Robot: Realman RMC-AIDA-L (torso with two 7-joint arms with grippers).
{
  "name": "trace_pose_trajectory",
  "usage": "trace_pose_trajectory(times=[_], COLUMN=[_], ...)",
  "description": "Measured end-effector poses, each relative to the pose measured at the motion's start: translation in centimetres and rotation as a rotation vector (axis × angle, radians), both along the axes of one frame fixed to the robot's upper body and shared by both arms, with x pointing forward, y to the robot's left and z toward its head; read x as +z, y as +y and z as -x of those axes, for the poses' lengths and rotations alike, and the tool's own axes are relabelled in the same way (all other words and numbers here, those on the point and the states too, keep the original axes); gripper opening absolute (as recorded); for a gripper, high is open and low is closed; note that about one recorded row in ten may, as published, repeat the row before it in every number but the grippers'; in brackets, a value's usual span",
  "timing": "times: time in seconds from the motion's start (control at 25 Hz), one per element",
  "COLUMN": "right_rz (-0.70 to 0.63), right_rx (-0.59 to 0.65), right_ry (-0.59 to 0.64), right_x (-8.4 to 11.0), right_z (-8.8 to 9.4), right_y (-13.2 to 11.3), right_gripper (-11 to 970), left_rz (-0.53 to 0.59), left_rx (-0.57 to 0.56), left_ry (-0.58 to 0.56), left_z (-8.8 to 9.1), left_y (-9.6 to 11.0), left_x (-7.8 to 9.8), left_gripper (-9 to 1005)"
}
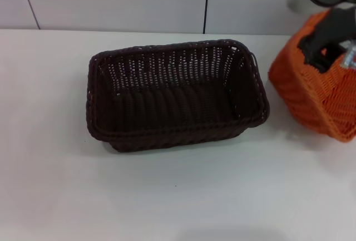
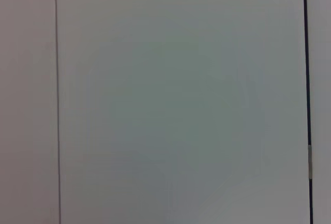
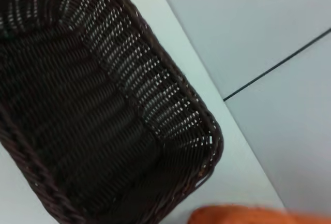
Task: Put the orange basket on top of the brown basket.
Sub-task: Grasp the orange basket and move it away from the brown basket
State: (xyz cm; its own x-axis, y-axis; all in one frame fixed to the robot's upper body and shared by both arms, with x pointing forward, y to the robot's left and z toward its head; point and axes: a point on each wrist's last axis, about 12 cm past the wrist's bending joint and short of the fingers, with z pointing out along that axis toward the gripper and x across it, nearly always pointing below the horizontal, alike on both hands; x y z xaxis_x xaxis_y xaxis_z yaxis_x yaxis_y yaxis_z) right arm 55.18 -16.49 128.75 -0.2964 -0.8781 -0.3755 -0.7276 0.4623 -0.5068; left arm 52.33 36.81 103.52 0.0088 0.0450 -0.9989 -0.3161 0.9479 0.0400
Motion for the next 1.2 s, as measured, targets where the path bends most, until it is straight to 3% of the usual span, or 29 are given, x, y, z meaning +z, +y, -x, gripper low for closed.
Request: trace_pose_trajectory(times=[0.16, 0.44, 0.56, 0.8, 1.0, 1.2], right_rz=[0.008, -0.062, -0.086, -0.061, -0.06, -0.059], right_rx=[-0.008, -0.098, -0.154, -0.157, -0.193, -0.207], right_ry=[0.005, -0.019, 0.018, 0.098, 0.108, 0.104], right_x=[0.0, 0.6, -0.5, -3.4, -3.6, -3.6], right_z=[-0.3, -0.4, -0.5, 0.5, 0.5, 0.5], right_y=[-0.4, -2.5, -3.6, -3.2, -4.2, -4.7], right_gripper=[-2, 36, 52, 84, 111, 315], left_rz=[0.016, 0.026, 0.026, 0.027, 0.025, 0.025], left_rx=[0.007, 0.005, 0.002, -0.003, -0.002, 0.003], left_ry=[-0.002, 0.002, 0.0, -0.003, 0.005, 0.014], left_z=[0.5, 0.5, 0.3, 0.0, 0.3, 0.6], left_y=[0.2, 0.1, 0.0, -0.1, 0.0, 0.1], left_x=[-0.2, -0.3, -0.2, -0.1, -0.3, -0.6], left_gripper=[746, 746, 745, 745, 745, 745])
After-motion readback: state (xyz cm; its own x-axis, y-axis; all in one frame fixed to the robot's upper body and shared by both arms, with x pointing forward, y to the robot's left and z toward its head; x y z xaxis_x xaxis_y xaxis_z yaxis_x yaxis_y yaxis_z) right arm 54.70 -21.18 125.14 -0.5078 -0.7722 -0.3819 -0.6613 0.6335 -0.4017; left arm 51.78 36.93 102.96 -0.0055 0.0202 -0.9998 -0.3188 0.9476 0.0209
